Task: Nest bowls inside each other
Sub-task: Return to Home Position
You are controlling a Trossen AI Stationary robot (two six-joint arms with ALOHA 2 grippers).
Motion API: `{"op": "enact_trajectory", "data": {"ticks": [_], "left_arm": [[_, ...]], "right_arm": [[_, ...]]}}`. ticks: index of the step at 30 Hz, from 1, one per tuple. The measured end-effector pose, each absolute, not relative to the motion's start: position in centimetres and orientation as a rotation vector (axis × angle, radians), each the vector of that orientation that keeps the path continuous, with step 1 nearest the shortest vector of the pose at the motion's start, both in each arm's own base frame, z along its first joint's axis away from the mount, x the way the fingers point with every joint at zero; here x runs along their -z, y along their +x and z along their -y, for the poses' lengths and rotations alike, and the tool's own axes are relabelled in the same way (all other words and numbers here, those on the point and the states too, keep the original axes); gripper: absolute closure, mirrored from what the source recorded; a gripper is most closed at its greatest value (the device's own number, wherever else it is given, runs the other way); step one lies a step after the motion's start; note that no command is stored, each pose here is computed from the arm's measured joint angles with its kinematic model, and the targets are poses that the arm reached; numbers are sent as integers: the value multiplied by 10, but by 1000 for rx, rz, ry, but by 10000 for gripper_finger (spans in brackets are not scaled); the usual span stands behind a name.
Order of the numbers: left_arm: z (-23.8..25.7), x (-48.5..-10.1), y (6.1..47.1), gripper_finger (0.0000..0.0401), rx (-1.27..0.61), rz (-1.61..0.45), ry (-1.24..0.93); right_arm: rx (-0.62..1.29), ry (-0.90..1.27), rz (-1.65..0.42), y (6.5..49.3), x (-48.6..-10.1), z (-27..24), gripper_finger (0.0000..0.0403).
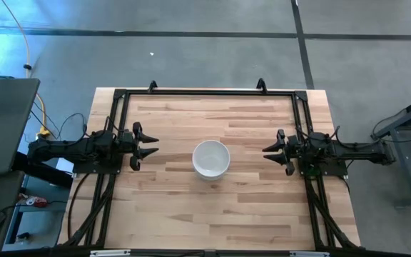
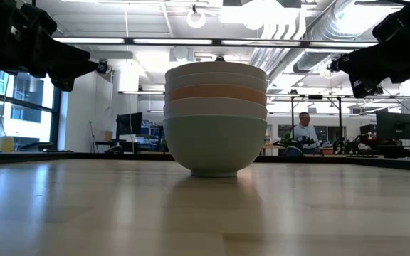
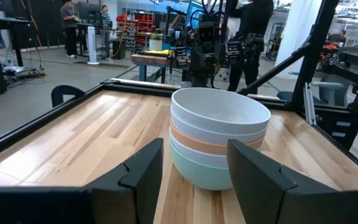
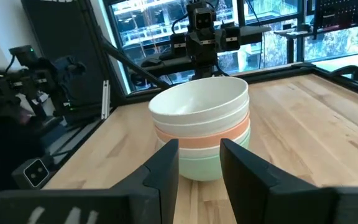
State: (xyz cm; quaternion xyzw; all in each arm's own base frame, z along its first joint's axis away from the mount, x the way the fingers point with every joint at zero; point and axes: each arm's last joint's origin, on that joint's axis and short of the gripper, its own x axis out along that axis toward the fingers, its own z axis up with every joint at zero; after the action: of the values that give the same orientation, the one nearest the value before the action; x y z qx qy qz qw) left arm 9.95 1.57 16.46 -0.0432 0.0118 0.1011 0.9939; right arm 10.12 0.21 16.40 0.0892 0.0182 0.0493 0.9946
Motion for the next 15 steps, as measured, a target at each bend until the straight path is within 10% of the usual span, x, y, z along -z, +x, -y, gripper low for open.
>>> {"op": "enact_trajectory", "data": {"ticks": [15], "left_arm": [[-16, -165, 99, 236, -203, -24, -87]], "right_arm": [[-95, 177, -36, 101, -164, -2, 292]]}}
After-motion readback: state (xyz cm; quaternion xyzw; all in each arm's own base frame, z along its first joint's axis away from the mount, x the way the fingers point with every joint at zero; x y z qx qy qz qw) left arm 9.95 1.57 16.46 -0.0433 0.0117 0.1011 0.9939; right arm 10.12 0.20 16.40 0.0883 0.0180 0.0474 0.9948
